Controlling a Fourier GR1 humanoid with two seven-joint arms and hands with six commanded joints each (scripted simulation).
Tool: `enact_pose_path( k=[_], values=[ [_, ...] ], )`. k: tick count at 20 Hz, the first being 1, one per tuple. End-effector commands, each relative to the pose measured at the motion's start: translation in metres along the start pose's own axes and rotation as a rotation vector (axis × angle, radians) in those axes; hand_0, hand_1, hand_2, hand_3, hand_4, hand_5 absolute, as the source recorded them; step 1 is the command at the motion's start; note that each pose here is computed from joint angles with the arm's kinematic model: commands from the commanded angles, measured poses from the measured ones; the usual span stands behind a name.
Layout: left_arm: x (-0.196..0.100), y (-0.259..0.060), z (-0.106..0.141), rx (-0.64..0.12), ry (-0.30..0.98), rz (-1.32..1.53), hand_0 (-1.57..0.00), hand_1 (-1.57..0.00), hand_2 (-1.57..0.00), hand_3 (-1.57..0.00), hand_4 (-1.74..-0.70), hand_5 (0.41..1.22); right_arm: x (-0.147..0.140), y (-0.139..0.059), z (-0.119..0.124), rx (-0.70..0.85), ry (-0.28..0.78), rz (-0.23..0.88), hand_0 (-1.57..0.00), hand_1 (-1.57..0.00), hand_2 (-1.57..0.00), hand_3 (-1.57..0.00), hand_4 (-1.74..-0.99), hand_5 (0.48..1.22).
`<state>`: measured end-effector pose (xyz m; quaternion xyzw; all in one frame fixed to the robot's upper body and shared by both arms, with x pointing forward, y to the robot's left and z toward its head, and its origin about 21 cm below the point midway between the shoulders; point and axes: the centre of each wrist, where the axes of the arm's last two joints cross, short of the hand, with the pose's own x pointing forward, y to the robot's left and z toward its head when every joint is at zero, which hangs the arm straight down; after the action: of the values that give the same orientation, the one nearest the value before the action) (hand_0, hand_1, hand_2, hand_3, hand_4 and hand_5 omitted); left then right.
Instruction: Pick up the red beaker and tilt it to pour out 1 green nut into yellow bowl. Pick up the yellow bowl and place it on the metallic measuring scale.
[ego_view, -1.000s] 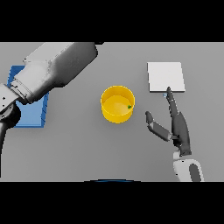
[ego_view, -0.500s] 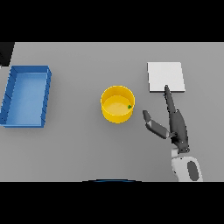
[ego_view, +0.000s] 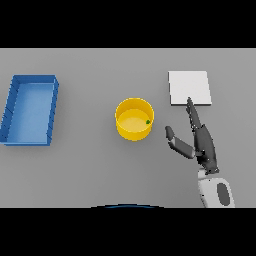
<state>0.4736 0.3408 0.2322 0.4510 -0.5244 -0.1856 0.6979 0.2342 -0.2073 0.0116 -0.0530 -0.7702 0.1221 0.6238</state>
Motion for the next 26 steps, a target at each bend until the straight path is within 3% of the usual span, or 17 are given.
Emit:
enact_pose_path(
  k=[1,7,15,19,20,21,22,23,24,26],
  values=[
    [-0.008,-0.004,0.000,-0.002,-0.002,0.040,-1.57,-1.57,-1.57,-1.52,-1.74,1.221,0.000,0.003,0.000,0.010,-0.009,0.009,0.00,0.00,0.00,0.00,-1.168,0.680],
    [-0.070,-0.041,0.012,-0.037,0.154,0.202,-1.57,-1.57,-1.57,-1.37,-1.74,1.221,0.000,0.001,0.003,0.014,-0.009,0.033,0.00,0.00,0.00,0.00,-1.199,0.707],
    [-0.110,-0.080,0.064,-0.069,0.262,0.292,-1.57,-1.57,-1.57,-1.38,-1.74,1.221,-0.002,0.003,-0.003,0.005,0.001,0.036,0.00,0.00,0.00,0.00,-1.186,0.687],
    [-0.114,-0.085,0.084,-0.156,0.312,0.300,-1.57,-1.57,-1.57,-1.37,-1.73,0.955,-0.004,-0.001,0.001,0.015,0.013,0.024,0.00,0.00,0.00,0.00,-1.168,0.679],
    [-0.114,-0.086,0.089,-0.194,0.303,0.280,-1.57,-1.57,-1.57,-1.41,-1.66,0.888,-0.003,0.002,-0.001,0.018,0.012,0.024,0.00,0.00,0.00,0.00,-1.165,0.678],
    [-0.113,-0.084,0.093,-0.222,0.272,0.275,-1.57,-1.57,-1.57,-1.37,-1.49,0.827,-0.002,0.000,-0.003,0.015,0.006,0.028,0.00,0.00,0.00,0.00,-1.165,0.675],
    [-0.115,-0.084,0.098,-0.259,0.230,0.231,-1.57,-1.54,-1.49,-1.24,-1.31,0.774,-0.003,0.001,-0.002,0.012,0.005,0.026,0.00,0.00,0.00,0.00,-1.163,0.671],
    [-0.118,-0.078,0.100,-0.287,0.191,0.212,-1.50,-1.38,-1.31,-1.10,-1.15,0.740,-0.004,0.001,0.000,0.014,0.007,0.029,0.00,0.00,0.00,0.00,-1.159,0.669],
    [-0.120,-0.074,0.103,-0.339,0.153,0.219,-1.25,-1.10,-1.05,-0.88,-1.03,0.714,-0.003,0.000,0.000,0.008,-0.002,0.037,0.00,0.00,0.00,0.00,-1.161,0.669],
    [-0.123,-0.069,0.104,-0.403,0.148,0.219,-0.80,-0.71,-0.67,-0.57,-0.87,0.682,-0.003,0.001,0.000,0.016,0.004,0.022,0.00,0.00,0.00,0.00,-1.156,0.673]
  ],
)
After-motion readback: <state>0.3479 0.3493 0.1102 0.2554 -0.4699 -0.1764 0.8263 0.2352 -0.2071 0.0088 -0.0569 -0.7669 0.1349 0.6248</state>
